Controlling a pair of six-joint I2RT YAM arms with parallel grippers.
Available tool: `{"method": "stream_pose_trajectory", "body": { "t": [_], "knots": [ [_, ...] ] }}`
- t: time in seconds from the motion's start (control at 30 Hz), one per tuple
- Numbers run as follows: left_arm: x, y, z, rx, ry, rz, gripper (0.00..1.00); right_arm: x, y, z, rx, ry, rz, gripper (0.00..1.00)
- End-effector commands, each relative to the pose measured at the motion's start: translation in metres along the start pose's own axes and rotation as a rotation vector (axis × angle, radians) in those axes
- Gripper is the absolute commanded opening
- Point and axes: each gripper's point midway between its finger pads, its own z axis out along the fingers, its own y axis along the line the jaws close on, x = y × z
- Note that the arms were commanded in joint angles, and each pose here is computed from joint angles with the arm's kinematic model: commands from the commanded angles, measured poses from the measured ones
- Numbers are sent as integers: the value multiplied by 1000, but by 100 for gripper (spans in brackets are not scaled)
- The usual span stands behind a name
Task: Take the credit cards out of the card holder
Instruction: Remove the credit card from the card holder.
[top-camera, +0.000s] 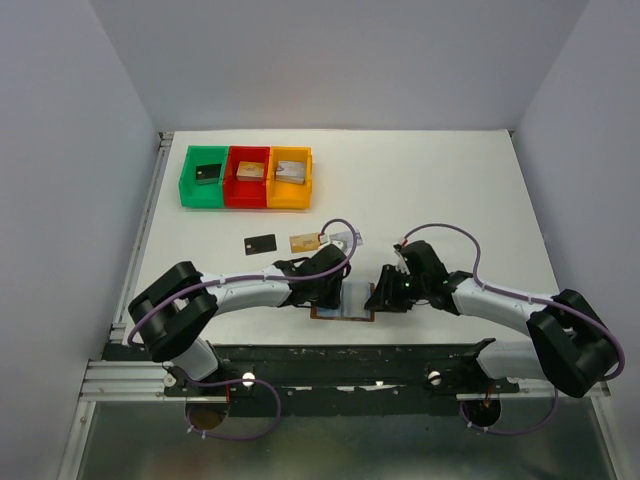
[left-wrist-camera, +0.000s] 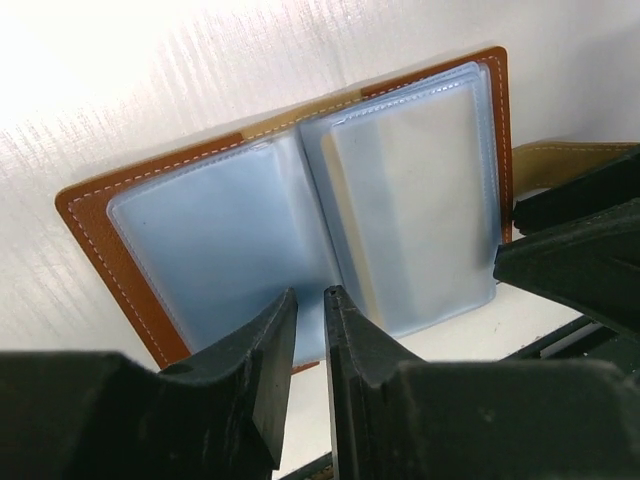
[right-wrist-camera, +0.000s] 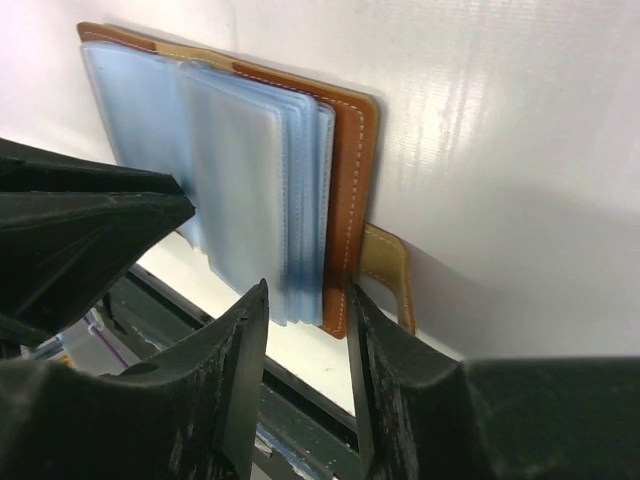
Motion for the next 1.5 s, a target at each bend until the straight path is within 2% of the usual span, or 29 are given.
{"method": "stream_pose_trajectory", "body": {
  "t": [0.0,0.27,0.7,1.0,1.23,1.37,1.47],
  "knots": [
    [16,16,10,-54,29,2,33,-3,-16,-1,87,-15,1,43],
    [19,17,12,-54,37,-1,31,-2,-21,1,108,-5,4,38],
    [21,13,15,-30,43,-4,31,0,-2,7,4,40,-18,42],
    [17,6,12,9,27,5,31,-11,26,5,-126,10,-55,43],
    [13,0,12,34,25,17,31,-14,46,3,-220,18,-70,36],
    [11,-1,9,42,16,23,33,-15,53,-1,-258,13,-86,24],
    [7,1,5,33,5,16,39,-15,56,-3,-269,12,-96,10]
  ]
}}
